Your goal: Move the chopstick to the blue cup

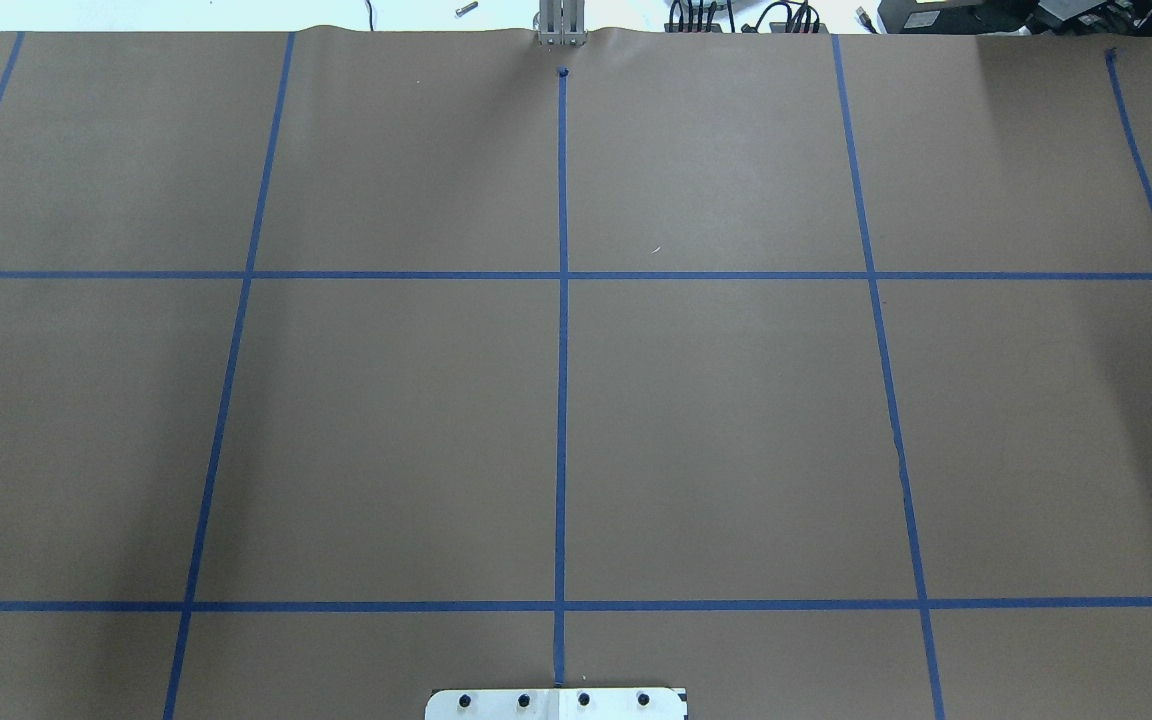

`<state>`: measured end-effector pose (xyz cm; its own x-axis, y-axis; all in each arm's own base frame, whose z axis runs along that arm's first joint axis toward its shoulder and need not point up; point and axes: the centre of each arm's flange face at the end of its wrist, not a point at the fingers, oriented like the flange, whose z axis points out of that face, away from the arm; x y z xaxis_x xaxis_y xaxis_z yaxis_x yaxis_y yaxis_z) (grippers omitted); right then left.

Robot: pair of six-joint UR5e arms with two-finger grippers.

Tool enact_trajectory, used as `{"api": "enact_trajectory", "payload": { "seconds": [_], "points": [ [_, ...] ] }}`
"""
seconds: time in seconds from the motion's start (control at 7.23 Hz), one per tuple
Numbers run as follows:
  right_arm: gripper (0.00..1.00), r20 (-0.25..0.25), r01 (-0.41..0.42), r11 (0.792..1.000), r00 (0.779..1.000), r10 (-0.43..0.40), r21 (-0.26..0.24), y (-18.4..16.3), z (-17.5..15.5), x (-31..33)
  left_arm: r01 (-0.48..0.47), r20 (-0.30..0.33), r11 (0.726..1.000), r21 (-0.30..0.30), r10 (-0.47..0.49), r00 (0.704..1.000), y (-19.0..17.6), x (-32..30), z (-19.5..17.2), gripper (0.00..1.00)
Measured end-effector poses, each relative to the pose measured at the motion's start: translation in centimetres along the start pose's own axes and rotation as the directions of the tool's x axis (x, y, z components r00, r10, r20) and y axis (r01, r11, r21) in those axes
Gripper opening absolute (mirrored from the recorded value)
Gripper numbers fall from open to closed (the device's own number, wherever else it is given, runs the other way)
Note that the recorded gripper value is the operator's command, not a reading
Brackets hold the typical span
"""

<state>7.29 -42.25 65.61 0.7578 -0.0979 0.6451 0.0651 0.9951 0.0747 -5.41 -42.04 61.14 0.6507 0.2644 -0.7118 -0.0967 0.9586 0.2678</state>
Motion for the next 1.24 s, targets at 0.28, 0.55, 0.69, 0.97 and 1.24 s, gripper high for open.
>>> {"api": "enact_trajectory", "payload": {
  "seconds": [0.28,0.55,0.69,0.97,1.24],
  "points": [
    [1.00,0.001,-0.002,1.000,1.000,0.002,-0.002,0.1,0.1,0.1,-0.004,0.000,1.000,0.002,0.004,1.000,0.0,0.1,-0.1,0.99],
    [1.00,0.001,-0.001,1.000,1.000,0.001,-0.001,0.2,0.0,0.0,-0.010,0.002,1.000,0.007,0.010,1.000,-0.1,0.4,-0.4,0.99],
    [1.00,-0.002,0.004,1.000,1.000,-0.004,0.003,0.1,-0.2,-0.2,-0.013,0.006,1.000,0.010,0.013,1.000,-0.3,0.5,-0.5,0.99],
    [1.00,-0.006,0.032,0.999,0.999,-0.032,0.037,-0.9,-1.2,-1.0,-0.035,0.012,0.999,0.035,0.034,0.999,-1.5,1.0,-1.1,0.99],
    [1.00,-0.004,0.129,0.978,0.991,-0.130,0.164,-3.3,-2.9,-2.4,-0.107,0.026,0.989,0.101,0.105,0.994,-5.1,1.2,-1.8,0.99]
  ]
}}
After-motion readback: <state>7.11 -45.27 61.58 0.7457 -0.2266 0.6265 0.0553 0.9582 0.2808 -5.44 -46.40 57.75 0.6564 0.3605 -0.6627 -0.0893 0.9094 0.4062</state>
